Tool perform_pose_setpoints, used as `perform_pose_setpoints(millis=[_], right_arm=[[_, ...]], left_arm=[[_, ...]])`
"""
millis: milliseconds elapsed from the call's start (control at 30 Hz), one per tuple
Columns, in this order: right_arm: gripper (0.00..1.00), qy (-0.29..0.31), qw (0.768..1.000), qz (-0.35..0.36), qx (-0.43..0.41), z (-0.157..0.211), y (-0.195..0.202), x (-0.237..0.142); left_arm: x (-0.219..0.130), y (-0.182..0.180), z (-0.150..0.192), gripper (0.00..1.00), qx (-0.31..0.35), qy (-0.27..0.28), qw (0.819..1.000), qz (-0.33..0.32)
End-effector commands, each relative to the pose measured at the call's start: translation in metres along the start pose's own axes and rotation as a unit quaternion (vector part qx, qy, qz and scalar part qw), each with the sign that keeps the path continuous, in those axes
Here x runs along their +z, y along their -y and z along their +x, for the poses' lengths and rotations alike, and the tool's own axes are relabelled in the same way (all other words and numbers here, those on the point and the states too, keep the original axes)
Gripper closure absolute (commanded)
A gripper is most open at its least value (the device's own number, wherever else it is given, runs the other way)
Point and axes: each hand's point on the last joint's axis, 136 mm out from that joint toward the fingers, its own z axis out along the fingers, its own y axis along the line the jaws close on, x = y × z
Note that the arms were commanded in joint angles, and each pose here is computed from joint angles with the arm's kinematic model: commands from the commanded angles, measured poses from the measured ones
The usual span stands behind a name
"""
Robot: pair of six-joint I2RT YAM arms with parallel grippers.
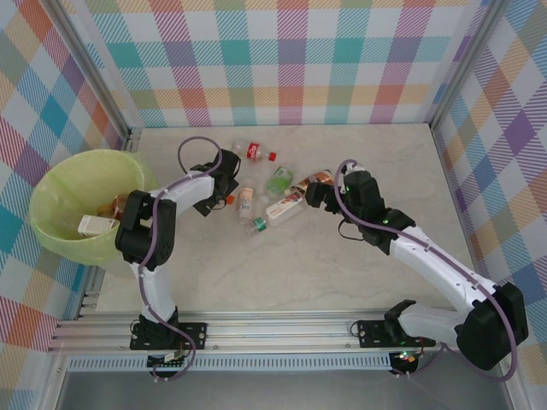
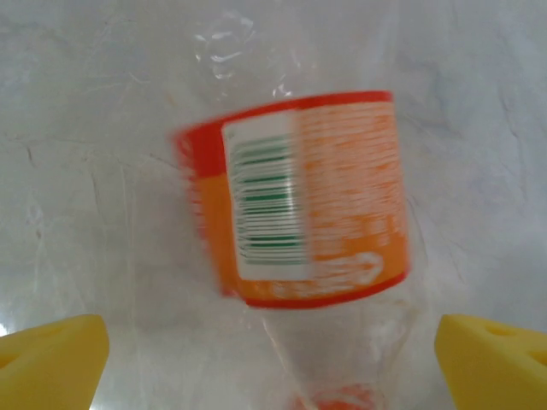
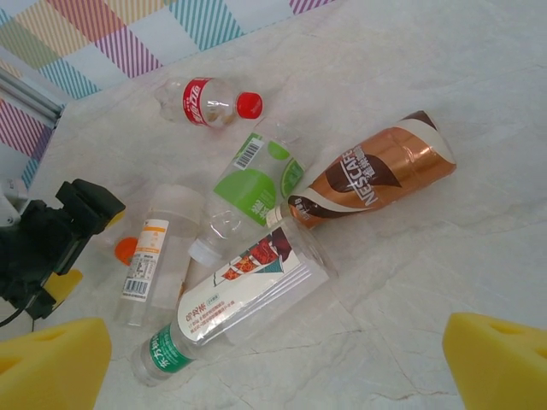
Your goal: Put the plastic bottles in the bin
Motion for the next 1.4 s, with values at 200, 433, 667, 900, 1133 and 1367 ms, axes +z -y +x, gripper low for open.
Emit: perform_pose_setpoints(millis=[200, 433, 667, 900, 1133, 1367], right_arm=[[0.0, 0.03, 0.999, 0.022, -0.012, -0.002, 0.017, -0.019], [0.0, 0.033, 0.999, 0.025, -0.018, -0.002, 0.019, -0.024], [0.0, 0.029, 0.999, 0.034, -0.014, 0.001, 0.023, -0.023], [0.0, 0.031, 0.999, 0.034, -0.01, -0.001, 0.022, -0.017], [0.0, 0.035, 0.999, 0.031, -0.001, -0.004, 0.019, -0.011], [0.0, 0.04, 0.999, 0.027, 0.012, -0.006, 0.016, 0.002]], left_arm=[[0.035, 0.02, -0.004, 0.19, 0.045, 0.002, 0.999, 0.03], [0.047, 0.014, 0.002, 0.42, 0.08, -0.007, 0.996, 0.044], [0.029, 0.019, 0.007, 0.57, 0.116, -0.016, 0.988, 0.097], [-0.021, 0.029, 0.01, 0.76, 0.15, -0.016, 0.971, 0.183], [-0.1, 0.035, 0.003, 1.0, 0.164, -0.002, 0.947, 0.276], [-0.201, 0.034, -0.027, 1.0, 0.202, 0.042, 0.913, 0.352]])
